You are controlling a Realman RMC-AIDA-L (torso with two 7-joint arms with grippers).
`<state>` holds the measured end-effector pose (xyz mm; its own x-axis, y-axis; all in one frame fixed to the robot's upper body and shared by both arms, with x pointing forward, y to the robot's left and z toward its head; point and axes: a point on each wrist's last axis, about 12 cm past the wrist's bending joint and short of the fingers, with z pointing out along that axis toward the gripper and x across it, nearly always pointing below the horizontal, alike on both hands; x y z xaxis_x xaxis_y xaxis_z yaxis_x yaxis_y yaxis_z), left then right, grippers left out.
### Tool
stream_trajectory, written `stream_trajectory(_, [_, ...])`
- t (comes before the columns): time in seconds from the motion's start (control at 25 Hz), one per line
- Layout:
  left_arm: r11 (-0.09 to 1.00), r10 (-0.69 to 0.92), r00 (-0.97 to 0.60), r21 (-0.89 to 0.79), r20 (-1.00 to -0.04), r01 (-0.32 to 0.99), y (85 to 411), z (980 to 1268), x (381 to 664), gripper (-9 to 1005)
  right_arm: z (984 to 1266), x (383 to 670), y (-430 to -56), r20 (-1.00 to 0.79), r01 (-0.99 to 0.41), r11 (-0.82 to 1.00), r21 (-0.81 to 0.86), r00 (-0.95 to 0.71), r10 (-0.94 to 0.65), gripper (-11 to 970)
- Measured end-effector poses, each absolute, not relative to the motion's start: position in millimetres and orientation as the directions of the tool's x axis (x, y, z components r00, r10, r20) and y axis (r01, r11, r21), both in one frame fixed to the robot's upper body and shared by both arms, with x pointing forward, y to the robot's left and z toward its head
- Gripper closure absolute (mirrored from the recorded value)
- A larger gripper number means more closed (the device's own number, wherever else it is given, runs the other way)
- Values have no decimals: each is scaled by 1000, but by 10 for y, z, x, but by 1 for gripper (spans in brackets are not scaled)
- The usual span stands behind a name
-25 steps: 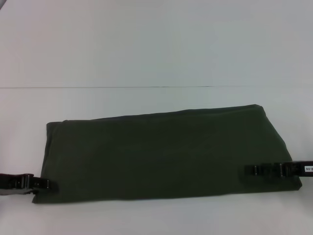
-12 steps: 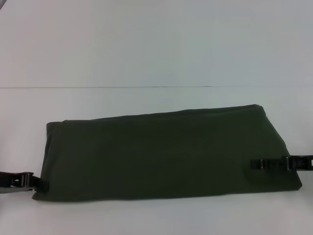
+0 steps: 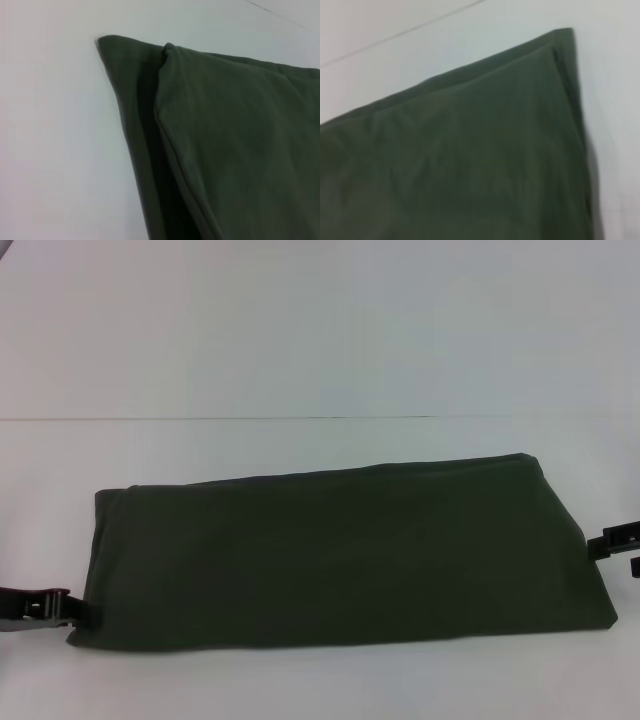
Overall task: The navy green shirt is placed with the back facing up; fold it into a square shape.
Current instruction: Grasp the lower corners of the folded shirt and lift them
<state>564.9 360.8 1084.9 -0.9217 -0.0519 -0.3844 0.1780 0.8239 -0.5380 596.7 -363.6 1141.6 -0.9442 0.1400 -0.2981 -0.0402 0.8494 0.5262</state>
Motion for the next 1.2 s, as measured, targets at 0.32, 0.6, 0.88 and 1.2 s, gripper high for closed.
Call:
stream_trajectory(0.32, [821, -48, -924, -542, -379, 180, 3597, 10835, 5636, 935, 11236, 6001, -3414, -272, -57, 888, 456, -959, 77, 122])
stream_trajectory(0.6, [819, -48, -925, -545, -376, 179, 3591, 10831, 5632, 936, 11138, 5986, -3368, -278, -67, 904, 421, -959, 59, 121])
stream_trajectory(0.88, [818, -50, -926, -547, -374, 177, 3583, 10830, 5634, 937, 11124, 5979, -3393, -278, -64, 914, 401, -959, 55, 122])
stream_trajectory(1.2, [819, -52, -926, -546, -375, 175, 3587, 10835, 5636, 938, 11056, 5971, -3285, -286, -85, 909, 407, -958, 38, 122])
